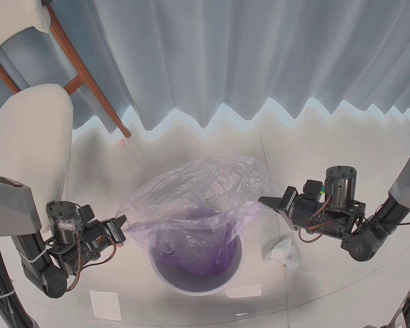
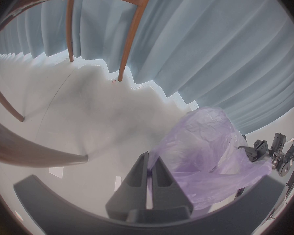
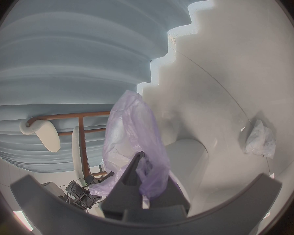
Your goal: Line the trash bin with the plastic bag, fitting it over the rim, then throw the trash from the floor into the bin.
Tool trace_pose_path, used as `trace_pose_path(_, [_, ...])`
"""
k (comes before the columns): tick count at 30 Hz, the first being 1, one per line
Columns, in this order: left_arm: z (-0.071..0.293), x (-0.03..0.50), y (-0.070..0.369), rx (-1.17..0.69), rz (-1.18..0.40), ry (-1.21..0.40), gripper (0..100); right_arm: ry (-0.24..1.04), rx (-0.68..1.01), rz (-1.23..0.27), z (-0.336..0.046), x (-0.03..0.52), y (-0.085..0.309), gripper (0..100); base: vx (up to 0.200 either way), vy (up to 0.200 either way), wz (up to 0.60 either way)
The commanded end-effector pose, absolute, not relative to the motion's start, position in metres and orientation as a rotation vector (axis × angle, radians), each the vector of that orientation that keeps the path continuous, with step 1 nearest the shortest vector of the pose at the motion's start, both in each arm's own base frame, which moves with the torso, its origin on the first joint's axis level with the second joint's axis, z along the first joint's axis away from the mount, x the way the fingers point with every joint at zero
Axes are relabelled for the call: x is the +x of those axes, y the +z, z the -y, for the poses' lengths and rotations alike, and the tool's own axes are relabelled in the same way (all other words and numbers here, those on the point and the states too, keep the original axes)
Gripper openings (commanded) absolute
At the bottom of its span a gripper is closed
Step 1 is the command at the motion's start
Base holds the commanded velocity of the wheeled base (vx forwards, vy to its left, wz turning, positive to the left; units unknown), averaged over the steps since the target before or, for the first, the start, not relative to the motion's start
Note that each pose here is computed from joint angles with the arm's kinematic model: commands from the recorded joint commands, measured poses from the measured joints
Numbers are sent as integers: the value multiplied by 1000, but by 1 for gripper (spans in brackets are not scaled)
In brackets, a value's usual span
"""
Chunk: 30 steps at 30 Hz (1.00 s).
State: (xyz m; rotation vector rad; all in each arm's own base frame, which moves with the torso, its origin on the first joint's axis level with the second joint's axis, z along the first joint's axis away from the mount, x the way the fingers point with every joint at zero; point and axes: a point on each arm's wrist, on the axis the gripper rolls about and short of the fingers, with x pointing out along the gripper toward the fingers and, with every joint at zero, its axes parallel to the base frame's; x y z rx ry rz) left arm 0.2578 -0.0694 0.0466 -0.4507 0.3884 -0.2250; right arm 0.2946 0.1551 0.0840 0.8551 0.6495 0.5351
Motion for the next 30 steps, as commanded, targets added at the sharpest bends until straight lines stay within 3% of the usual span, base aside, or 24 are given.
trace_pose_path(1, [64,251,45,-463,-393,-215,0,519,851,-676,-150,283,81,0,0,0,0])
trace_pose_path(12, [54,221,29,-463,-532,-177,0,477,838,-758,-139,261,66,0,0,0,0])
trace_pose_path(17, [56,228,18,-468,-568,-201,0,511,854,-699,-145,274,70,0,0,0,0])
trace_pose_path(25, [65,277,11,-471,-478,-178,0,509,912,-600,-154,331,73,0,0,0,0])
trace_pose_path(30, [63,275,3,-480,-522,-149,0,429,909,-679,-153,348,70,0,0,0,0])
